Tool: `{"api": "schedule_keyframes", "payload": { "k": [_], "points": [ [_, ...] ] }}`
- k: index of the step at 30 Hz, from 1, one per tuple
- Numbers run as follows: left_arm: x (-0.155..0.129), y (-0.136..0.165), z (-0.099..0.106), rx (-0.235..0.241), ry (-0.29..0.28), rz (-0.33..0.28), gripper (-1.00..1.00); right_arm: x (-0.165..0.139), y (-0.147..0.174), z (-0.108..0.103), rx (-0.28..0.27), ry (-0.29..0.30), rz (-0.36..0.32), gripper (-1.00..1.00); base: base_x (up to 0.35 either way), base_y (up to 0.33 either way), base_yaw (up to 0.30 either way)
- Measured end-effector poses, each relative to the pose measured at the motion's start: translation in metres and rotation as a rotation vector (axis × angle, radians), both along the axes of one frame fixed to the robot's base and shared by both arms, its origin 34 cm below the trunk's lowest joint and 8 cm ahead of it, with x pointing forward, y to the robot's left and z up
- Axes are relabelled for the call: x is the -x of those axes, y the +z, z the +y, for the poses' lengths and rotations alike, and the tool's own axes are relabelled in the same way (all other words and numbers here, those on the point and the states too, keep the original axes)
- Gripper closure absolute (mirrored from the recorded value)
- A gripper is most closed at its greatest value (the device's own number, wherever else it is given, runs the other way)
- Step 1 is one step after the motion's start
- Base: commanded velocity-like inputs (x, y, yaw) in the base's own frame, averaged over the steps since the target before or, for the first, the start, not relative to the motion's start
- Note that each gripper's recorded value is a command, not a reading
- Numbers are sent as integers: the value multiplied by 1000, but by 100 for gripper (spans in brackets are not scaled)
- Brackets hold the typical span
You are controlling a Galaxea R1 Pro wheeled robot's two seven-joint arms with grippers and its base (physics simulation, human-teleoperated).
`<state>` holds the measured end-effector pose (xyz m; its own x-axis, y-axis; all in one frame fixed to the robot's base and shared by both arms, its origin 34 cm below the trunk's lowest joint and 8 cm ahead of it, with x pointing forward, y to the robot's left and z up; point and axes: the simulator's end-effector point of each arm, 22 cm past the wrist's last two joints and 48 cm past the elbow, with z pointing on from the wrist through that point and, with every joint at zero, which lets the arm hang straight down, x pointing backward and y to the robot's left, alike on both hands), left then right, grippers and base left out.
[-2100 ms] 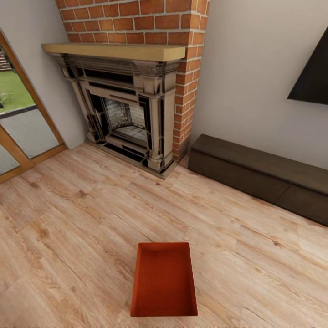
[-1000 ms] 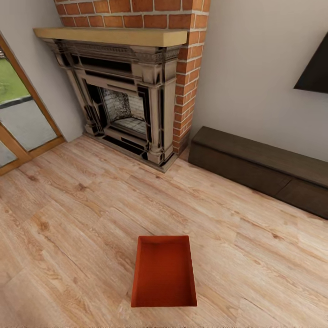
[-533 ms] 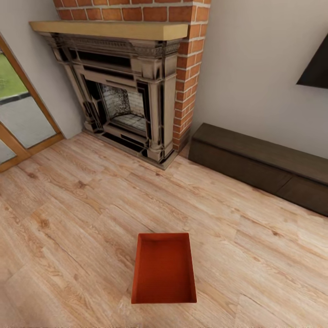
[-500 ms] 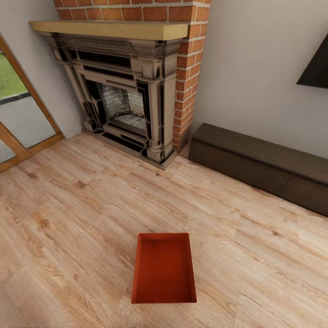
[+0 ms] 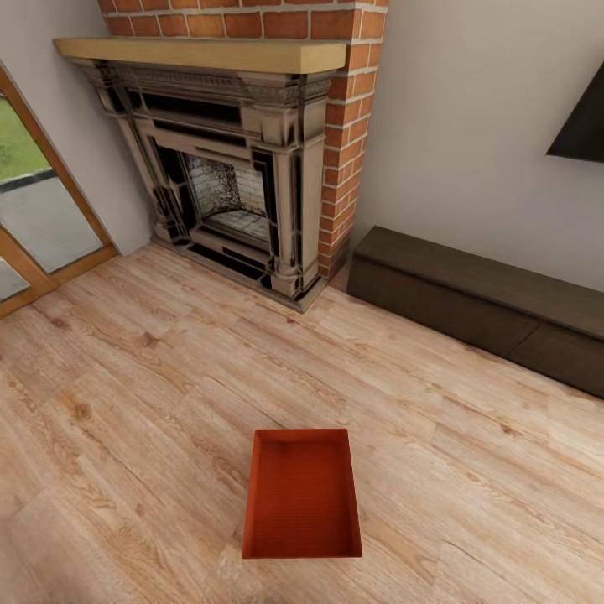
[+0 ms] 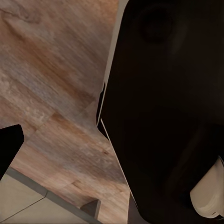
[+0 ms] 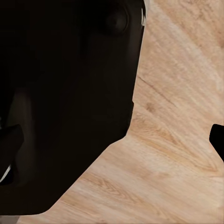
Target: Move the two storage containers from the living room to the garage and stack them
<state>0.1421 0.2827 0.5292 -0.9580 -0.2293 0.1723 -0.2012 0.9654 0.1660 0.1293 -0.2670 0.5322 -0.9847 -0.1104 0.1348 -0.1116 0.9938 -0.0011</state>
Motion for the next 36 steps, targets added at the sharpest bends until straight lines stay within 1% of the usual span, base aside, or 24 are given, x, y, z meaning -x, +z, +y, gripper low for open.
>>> {"api": "schedule_keyframes", "payload": {
  "k": [5, 6, 7, 8, 10, 11, 12, 14, 17, 18, 19, 20, 22, 23, 24, 25, 27, 28, 29, 30, 31, 32, 33, 36],
  "points": [
    [0, 0, -1, 1, 3, -1, -100, 2, 0, -7, 21, 8, 9, -100, 0, 0, 0],
    [-29, -3, 39, -48, -9, -58, -100, -21, -2, -48, 87, -24, -25, -100, 0, 0, 0],
    [-64, 0, 96, -113, -27, -127, -100, -44, -2, -95, 156, -66, -42, -100, 0, 0, 0],
    [-107, 3, 122, -140, -41, -207, -100, -89, -4, -122, 193, -121, -101, -100, 0, 0, 0],
    [-149, 9, 141, -158, -55, -282, -100, -146, -3, -146, 218, -157, -182, -100, 0, 0, 0],
    [-161, 11, 144, -161, -59, -302, -100, -166, -2, -154, 227, -165, -211, -100, 0, 0, 0],
    [-181, 15, 148, -161, -66, -328, -100, -200, 1, -167, 240, -178, -260, -100, 0, 0, 0],
    [-197, 18, 148, -156, -68, -340, -100, -238, 5, -176, 249, -189, -312, -100, 0, 0, 0],
    [-213, 20, 140, -133, -57, -323, -100, -324, 19, -184, 258, -213, -425, -100, 0, 0, 0],
    [-249, 21, 129, -110, -36, -344, -100, -380, 31, -180, 258, -229, -499, -100, 0, 0, 0],
    [-271, 23, 125, -103, -29, -367, -100, -394, 34, -176, 255, -233, -517, -100, 0, 0, 0],
    [-293, 24, 116, -88, -16, -383, -100, -412, 36, -164, 244, -238, -540, -100, 0, 0, 0],
    [-316, 25, 107, -73, -4, -397, -100, -429, 38, -147, 225, -244, -560, -100, 0, 0, 0],
    [-333, 25, 96, -58, 5, -404, -100, -443, 39, -127, 203, -248, -576, -100, 0, 0, 0],
    [-342, 26, 91, -50, 9, -408, -100, -450, 39, -116, 190, -250, -585, -100, 0, 0, 0],
    [-358, 26, 78, -32, 16, -417, -100, -461, 40, -97, 167, -252, -598, -100, 0, 0, 0],
    [-375, 28, 64, -13, 21, -430, -100, -469, 41, -77, 142, -253, -614, -100, 0, 0, 0],
    [-390, 29, 49, 6, 25, -443, -100, -477, 42, -57, 117, -254, -635, -100, 0, 0, 0],
    [-396, 30, 40, 17, 26, -449, -100, -481, 43, -46, 103, -256, -647, -100, 0, 0, 0],
    [-407, 31, 20, 42, 26, -459, -100, -486, 44, -29, 81, -258, -667, -100, 0, 0, 0],
    [-411, 31, 7, 58, 25, -464, -100, -488, 45, -21, 71, -260, -676, -100, 0, 0, 0],
    [-421, 33, -28, 102, 22, -479, -100, -489, 45, -3, 50, -260, -688, -100, 0, 0, 0],
    [-431, 37, -76, 153, 13, -514, -100, -486, 44, 16, 27, -256, -688, -100, 0, 0, 0],
    [-441, 42, -95, 154, -25, -566, -100, -486, 44, 43, -3, -221, -689, -100, 0, 0, 0]
  ]
}}
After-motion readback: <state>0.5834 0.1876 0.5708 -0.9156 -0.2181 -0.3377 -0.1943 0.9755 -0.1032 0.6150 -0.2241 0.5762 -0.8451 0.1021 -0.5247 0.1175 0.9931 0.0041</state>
